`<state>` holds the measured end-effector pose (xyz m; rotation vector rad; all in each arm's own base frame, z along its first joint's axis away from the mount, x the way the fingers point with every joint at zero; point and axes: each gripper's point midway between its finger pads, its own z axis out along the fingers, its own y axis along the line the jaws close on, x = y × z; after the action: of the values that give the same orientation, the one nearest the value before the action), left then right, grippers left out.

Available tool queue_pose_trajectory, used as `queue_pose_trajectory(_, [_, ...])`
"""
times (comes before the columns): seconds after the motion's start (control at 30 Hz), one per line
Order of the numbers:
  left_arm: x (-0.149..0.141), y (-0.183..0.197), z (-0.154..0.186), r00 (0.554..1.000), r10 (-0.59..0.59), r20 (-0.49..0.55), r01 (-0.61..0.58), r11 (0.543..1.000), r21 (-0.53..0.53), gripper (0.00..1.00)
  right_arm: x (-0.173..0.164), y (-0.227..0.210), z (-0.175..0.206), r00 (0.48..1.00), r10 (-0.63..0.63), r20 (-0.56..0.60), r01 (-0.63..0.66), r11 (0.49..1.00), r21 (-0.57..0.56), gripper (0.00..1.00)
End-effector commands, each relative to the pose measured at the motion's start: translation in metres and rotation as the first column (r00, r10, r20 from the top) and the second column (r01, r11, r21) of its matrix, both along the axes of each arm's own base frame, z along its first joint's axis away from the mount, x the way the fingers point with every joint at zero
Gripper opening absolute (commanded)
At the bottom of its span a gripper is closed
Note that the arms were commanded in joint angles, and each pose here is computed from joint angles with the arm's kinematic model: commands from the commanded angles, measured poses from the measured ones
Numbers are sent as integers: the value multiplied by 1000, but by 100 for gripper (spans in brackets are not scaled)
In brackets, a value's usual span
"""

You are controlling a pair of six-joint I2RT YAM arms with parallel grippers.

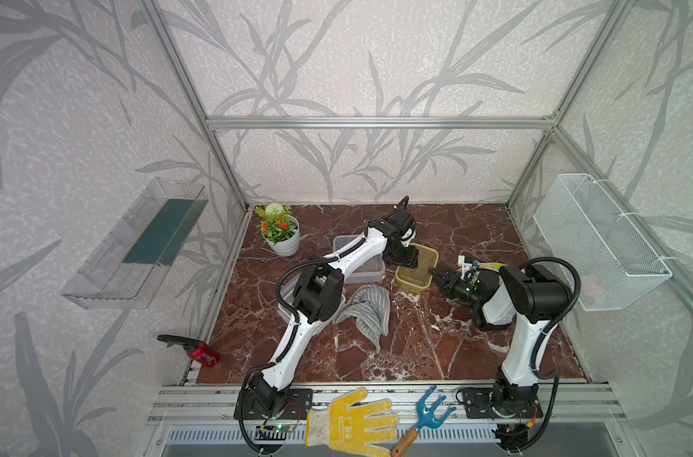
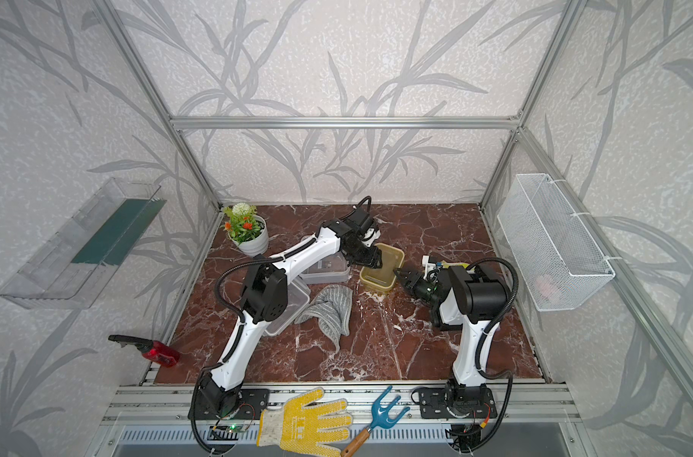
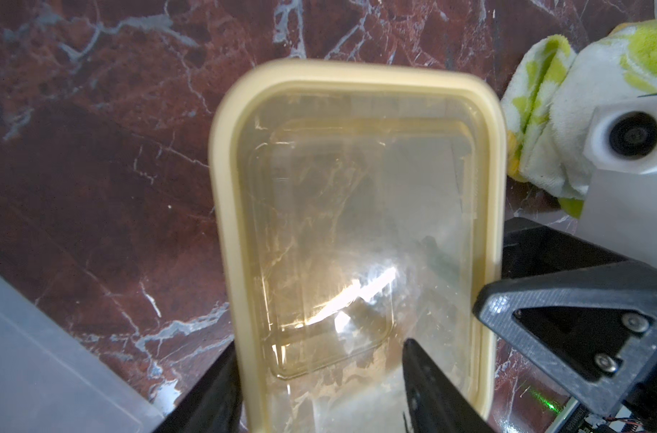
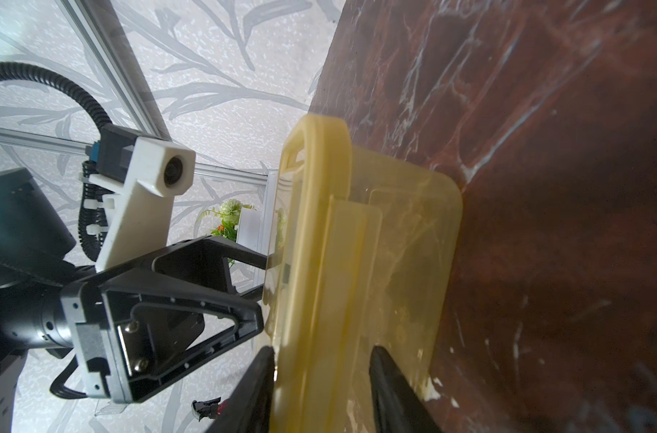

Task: Wipe the insides of the lunch boxes
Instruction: Open the fastener of the lunch box.

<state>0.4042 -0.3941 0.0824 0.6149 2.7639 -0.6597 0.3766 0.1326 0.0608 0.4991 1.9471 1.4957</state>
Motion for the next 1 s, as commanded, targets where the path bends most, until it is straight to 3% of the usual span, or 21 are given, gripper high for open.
queue_pose_trajectory(0.0, [-8,6,-28,999,-24,-46,27,998,63,63,3,-4,-2,999,-29,-41,30,1000,9,36])
queue_pose_trajectory(0.37, [-6,5,-28,999,-22,-40,25,997,67,63,2,-4,10,998,-29,-55,32,998,56,27])
queue_pose_trajectory(0.7, [-5,15,-34,1000,-28,-7,29,984,174,63,-3,-6,4,995,-51,-90,57,997,58,19])
queue_pose_trajectory(0.97, [-4,14,-34,1000,-27,-4,27,984,178,63,-7,-8,3,991,-54,-120,51,998,-25,17])
